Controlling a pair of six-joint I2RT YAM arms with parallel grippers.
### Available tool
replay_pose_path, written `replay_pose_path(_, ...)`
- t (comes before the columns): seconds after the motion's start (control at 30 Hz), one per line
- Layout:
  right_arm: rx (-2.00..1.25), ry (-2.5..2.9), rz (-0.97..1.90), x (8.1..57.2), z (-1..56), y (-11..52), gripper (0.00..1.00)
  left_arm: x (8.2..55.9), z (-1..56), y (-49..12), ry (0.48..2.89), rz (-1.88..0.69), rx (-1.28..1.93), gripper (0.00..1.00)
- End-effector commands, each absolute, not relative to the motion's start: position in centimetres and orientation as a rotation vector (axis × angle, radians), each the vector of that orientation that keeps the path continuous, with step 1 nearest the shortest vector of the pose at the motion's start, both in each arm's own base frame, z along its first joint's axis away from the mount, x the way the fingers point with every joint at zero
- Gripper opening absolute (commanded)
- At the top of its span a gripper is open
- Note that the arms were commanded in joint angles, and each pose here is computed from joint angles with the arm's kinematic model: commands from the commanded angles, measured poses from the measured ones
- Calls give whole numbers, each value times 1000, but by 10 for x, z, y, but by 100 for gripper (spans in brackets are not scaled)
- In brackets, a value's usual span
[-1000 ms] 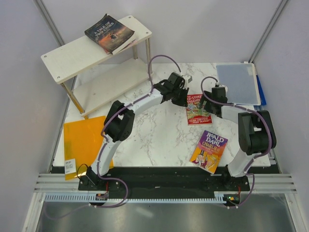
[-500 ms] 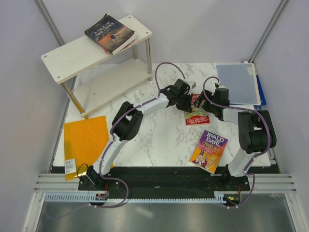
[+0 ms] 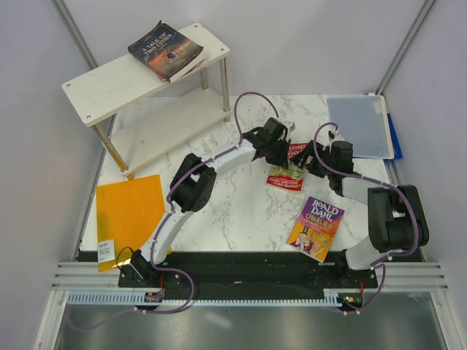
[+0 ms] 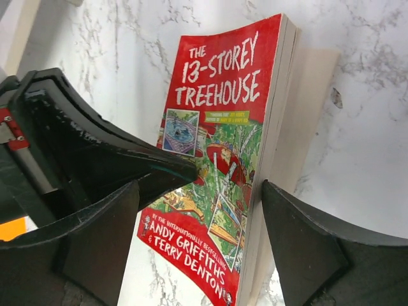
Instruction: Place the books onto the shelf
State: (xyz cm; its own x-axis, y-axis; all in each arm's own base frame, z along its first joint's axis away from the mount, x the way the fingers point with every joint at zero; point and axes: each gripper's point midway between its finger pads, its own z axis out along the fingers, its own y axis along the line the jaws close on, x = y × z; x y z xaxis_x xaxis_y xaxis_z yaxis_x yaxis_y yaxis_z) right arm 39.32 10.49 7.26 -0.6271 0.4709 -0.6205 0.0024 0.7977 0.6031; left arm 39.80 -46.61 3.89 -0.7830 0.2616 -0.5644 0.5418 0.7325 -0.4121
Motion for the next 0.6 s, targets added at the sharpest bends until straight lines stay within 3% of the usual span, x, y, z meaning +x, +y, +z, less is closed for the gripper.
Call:
replay_pose_path(0.0, 273, 2056, 911, 391, 99, 134, 84, 382, -12, -450, 2603, -675, 620, 2)
replay_pose_path(0.17, 339, 2117, 922, 397, 67, 134, 83, 380, -11, -451, 2614, -690, 625, 2)
replay_pose_path(0.27, 380, 2124, 960, 401, 52, 138, 76, 378, -10, -453, 2616, -710, 630, 2)
replay_pose_path(0.3, 378, 2111, 984, 403, 52, 141, 60, 378, -11, -453, 2619, -710, 631, 2)
replay_pose_path(0.4, 392, 2024, 1110, 409, 62, 152, 33, 377, -13, -452, 2625, -703, 635, 2)
replay_pose_path(0.47, 365, 1947, 1163, 413, 74, 157, 29, 377, -13, -451, 2628, -698, 639, 2)
replay_pose_path(0.57, 364, 1861, 1226, 418, 90, 160, 31, 376, -14, -450, 2633, -694, 641, 2)
